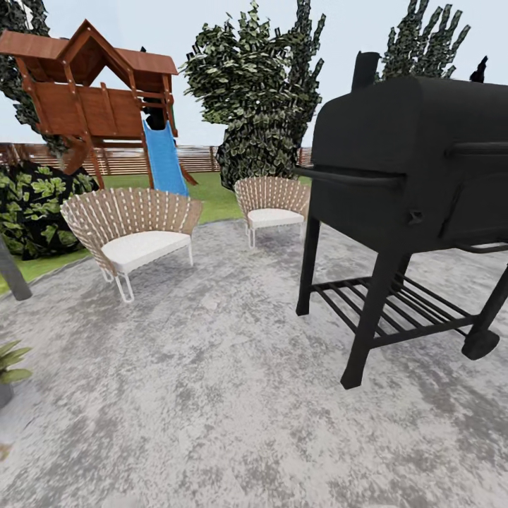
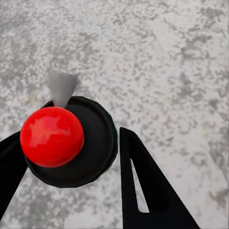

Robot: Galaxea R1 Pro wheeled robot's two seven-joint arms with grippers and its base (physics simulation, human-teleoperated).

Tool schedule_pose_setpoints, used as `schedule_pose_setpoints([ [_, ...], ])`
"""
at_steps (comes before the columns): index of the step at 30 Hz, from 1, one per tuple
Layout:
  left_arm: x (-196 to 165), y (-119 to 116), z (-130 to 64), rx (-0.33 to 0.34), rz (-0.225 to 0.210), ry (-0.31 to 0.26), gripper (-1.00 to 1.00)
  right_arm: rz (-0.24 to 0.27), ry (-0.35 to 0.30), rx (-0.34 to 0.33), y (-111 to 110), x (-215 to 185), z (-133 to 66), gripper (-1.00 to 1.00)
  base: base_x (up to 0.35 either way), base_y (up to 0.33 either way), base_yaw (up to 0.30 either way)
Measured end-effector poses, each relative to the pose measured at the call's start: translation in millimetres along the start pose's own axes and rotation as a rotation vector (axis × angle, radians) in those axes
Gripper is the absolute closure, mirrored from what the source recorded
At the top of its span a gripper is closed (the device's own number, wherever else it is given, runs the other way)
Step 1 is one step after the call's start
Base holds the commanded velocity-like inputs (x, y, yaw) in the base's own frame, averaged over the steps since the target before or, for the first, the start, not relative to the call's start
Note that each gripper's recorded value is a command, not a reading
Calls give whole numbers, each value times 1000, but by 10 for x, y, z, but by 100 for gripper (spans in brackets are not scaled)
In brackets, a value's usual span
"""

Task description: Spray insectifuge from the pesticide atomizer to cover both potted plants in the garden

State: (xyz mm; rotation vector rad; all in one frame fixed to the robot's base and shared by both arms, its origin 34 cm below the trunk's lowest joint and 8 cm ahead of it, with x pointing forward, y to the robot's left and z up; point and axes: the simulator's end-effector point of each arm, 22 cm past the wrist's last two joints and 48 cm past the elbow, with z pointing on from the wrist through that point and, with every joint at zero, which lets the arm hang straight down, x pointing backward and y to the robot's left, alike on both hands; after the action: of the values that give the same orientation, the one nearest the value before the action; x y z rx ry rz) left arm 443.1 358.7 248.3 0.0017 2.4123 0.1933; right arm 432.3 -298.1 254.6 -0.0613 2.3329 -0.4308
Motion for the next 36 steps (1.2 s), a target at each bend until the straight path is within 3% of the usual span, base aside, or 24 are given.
schedule_pose_setpoints([
  [11, 1, -6, 0, 1, 1, 0, 100, 0, 0, 0, 1, 0, 0, -100, 323, 96, 275],
  [20, 2, -20, 1, 2, -2, 1, 100, 0, 0, 0, 1, 2, 1, -100, 71, 7, 275],
  [36, 4, -18, 0, 0, -3, 2, 100, 0, 0, 0, 0, 0, 0, -100, 329, -75, 275],
])
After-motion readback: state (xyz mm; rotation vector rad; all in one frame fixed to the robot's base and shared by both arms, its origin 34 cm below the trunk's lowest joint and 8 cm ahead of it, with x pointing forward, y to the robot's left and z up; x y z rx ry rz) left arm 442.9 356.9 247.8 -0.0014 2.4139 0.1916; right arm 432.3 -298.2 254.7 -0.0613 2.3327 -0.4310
